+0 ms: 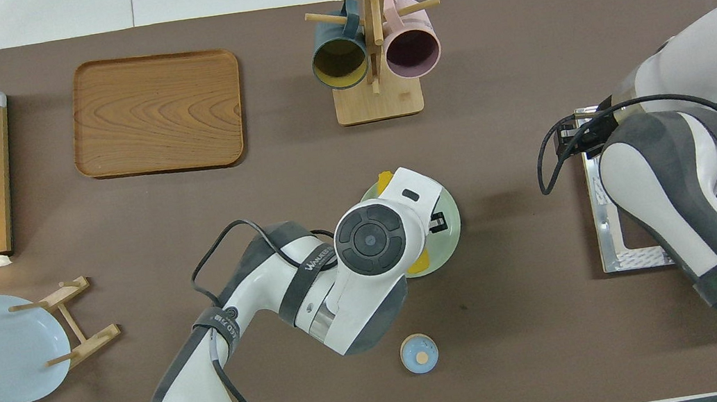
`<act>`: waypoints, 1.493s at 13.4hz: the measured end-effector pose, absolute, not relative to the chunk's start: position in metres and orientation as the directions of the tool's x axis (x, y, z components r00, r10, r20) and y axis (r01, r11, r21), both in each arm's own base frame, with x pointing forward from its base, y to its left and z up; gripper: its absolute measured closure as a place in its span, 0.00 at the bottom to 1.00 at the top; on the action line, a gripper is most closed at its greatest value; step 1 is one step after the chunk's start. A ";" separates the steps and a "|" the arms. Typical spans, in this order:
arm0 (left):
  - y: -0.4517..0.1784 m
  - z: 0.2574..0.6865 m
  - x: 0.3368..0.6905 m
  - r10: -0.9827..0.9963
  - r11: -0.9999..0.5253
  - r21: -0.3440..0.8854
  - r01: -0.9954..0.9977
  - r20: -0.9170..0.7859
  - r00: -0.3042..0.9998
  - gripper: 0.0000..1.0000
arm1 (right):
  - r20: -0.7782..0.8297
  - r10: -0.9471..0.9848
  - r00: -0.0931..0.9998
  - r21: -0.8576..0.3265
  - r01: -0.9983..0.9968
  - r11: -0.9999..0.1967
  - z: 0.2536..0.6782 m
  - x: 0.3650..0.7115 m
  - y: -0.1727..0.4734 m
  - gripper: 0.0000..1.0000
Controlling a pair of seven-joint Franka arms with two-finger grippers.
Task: Put corn in oven
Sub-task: 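Lower the corn onto the green plate while the right gripper reaches the plate, then lift the plate with the right gripper while the left gripper withdraws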
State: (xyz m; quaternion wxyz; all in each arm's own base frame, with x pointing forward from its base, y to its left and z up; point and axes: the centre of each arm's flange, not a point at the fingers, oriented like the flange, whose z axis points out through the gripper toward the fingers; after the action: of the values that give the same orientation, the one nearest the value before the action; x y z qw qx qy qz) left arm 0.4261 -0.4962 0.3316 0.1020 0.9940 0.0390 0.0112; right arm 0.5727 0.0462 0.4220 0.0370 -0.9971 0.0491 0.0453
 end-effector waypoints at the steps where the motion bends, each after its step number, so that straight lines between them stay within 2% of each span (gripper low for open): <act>1: -0.497 0.327 0.426 0.080 -0.977 0.201 0.075 0.012 0.997 0.48 | -0.099 -0.092 0.991 -0.069 -0.099 -0.993 0.427 0.574 0.047 0.38; 2: -0.497 0.325 0.426 0.080 -0.977 0.200 0.076 0.012 0.997 0.48 | -0.101 -0.090 0.991 -0.070 -0.097 -0.993 0.432 0.575 0.048 0.38; 3: -0.496 0.326 0.427 0.082 -0.977 0.201 0.078 0.013 0.997 0.48 | -0.101 -0.088 0.991 -0.070 -0.096 -0.993 0.435 0.576 0.048 0.32; 5: -0.493 0.326 0.431 0.089 -0.976 0.199 0.084 0.015 0.996 0.47 | -0.102 -0.077 0.992 -0.071 -0.085 -0.994 0.438 0.577 0.049 0.12; 6: -0.491 0.326 0.433 0.094 -0.976 0.198 0.089 0.016 0.995 0.40 | -0.102 -0.072 0.992 -0.071 -0.079 -0.994 0.438 0.577 0.049 0.12; 8: -0.485 0.329 0.441 0.109 -0.975 0.197 0.102 0.022 0.994 0.17 | -0.103 -0.068 0.992 -0.071 -0.075 -0.995 0.438 0.578 0.050 0.03; 9: -0.477 0.339 0.449 0.124 -0.974 0.195 0.116 0.028 0.992 0.04 | -0.103 -0.066 0.992 -0.071 -0.074 -0.995 0.438 0.578 0.050 0.03; 10: -0.466 0.355 0.459 0.140 -0.972 0.193 0.131 0.031 0.990 0.00 | -0.103 -0.065 0.993 -0.072 -0.072 -0.995 0.438 0.578 0.051 0.00; 12: -0.428 0.402 0.483 0.152 -0.972 0.187 0.144 0.032 0.988 0.00 | -0.102 -0.053 0.993 -0.073 -0.061 -0.995 0.439 0.577 0.057 0.00; 14: -0.375 0.450 0.507 0.153 -0.975 0.168 0.147 0.022 0.988 0.00 | -0.097 -0.006 0.995 -0.074 -0.013 -0.997 0.441 0.574 0.089 0.00; 16: -0.324 0.480 0.531 0.144 -0.979 0.150 0.140 0.021 0.989 0.00 | -0.087 -0.005 0.996 -0.070 -0.011 -0.998 0.448 0.568 0.141 0.00; 20: -0.201 0.510 0.578 0.093 -0.988 0.124 0.088 0.038 0.995 0.00 | -0.033 -0.011 0.999 -0.075 -0.014 -0.997 0.446 0.534 0.283 0.00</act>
State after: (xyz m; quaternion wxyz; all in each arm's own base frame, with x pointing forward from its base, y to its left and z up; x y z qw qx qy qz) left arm 0.5776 -0.2009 0.5102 0.0610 0.9969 0.0454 0.0216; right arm 0.5344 0.2826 0.4456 0.0376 -0.9991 0.0063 0.0165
